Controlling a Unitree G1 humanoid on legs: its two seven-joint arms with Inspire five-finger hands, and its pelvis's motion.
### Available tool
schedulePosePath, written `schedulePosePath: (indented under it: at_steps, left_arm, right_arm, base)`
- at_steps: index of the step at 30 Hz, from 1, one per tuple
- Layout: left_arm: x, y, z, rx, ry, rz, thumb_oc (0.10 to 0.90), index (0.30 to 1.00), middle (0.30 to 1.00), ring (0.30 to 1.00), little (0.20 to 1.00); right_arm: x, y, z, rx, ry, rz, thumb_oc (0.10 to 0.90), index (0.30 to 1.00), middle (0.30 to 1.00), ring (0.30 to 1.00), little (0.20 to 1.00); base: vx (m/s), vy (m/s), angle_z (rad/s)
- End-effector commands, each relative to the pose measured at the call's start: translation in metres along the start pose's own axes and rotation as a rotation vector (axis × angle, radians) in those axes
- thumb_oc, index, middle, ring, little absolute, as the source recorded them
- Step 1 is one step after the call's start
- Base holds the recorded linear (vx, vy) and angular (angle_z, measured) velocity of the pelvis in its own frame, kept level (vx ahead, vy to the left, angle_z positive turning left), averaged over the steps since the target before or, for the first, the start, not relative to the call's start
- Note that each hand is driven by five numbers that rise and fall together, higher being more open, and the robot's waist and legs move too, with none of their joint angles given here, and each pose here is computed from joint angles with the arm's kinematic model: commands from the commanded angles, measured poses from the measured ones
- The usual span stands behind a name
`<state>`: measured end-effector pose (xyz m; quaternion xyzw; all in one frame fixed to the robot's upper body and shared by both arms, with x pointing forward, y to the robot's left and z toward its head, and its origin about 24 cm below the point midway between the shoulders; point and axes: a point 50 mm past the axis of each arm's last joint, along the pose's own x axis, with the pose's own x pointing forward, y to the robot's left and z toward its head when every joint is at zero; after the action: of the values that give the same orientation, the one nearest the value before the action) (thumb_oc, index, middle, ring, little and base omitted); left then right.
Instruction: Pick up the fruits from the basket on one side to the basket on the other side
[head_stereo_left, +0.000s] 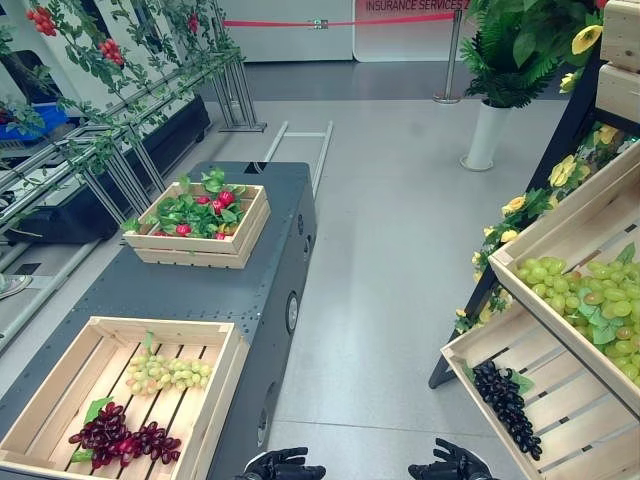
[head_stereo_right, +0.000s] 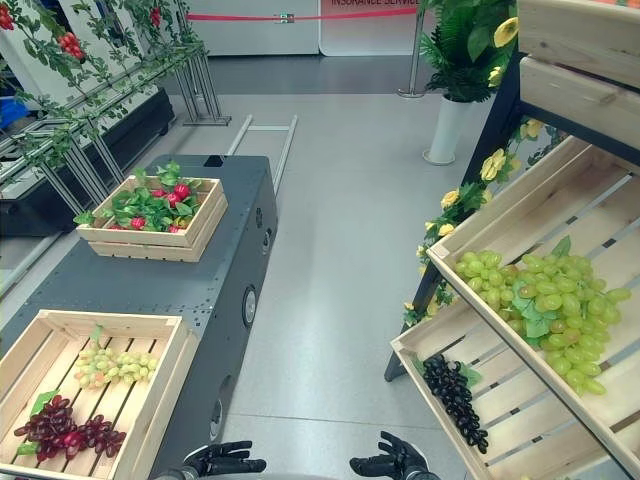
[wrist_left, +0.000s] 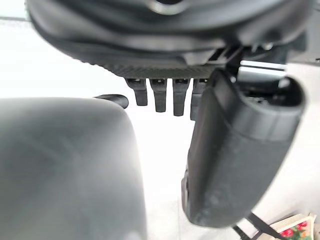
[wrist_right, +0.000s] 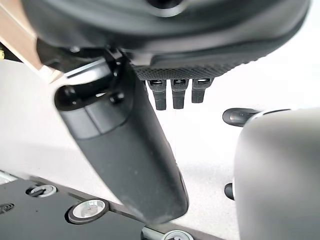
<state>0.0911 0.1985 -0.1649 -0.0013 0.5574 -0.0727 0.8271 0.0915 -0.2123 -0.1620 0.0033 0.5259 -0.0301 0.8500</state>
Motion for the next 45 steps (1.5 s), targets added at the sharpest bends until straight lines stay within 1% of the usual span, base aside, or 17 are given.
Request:
schedulePosePath:
  at_steps: [1,7,20,26,34,40,45]
  left_arm:
    - [0.007,-0.008,0.023,0.024,-0.047,-0.021,0.800,0.900,0.900,0.900,0.900]
    - [0.007,-0.010,0.020,0.031,-0.009,-0.023,0.800,0.900,0.900,0.900,0.900]
    - [0.008,-0.008,0.023,0.054,-0.010,0.006,0.800,0.900,0.900,0.900,0.900]
    - [0.007,-0.006,0.019,0.052,0.002,0.013,0.800,0.900,0.900,0.900,0.900]
    - [0.008,-0.009,0.020,0.054,-0.004,0.019,0.800,0.900,0.900,0.900,0.900]
    - [0.008,-0.007,0.020,0.046,-0.011,0.041,0.800,0.900,0.900,0.900,0.900]
    - [0.007,-0.002,0.032,0.005,-0.070,0.092,0.800,0.900,0.900,0.900,0.900]
  right_arm:
    - [0.006,0.016,0.022,-0.041,-0.078,0.054,0.800,0.900,0.900,0.900,0.900]
    - [0.007,0.016,0.023,-0.058,-0.075,0.046,0.800,0.900,0.900,0.900,0.900]
    - [0.007,0.011,0.024,-0.036,-0.054,0.001,0.800,0.900,0.900,0.900,0.900]
    - [0.007,0.013,0.017,-0.035,-0.027,-0.006,0.800,0.900,0.900,0.900,0.900]
    - [0.007,0.015,0.018,-0.032,-0.024,-0.013,0.800,0.900,0.900,0.900,0.900]
    - [0.007,0.015,0.017,-0.063,-0.019,0.002,0.800,0.900,0.900,0.900,0.900]
    - [0.007,0.014,0.016,-0.139,0.011,0.033,0.800,0.900,0.900,0.900,0.900]
  base:
    - [0.00,0.000,0.00]
    - [0.01,0.005,-0.03]
    - [0.01,-0.003,-0.02]
    - [0.02,-0.044,0.00]
    - [0.01,-0.026,0.00]
    - [0.01,-0.046,0.01]
    - [-0.02,-0.137,0.11]
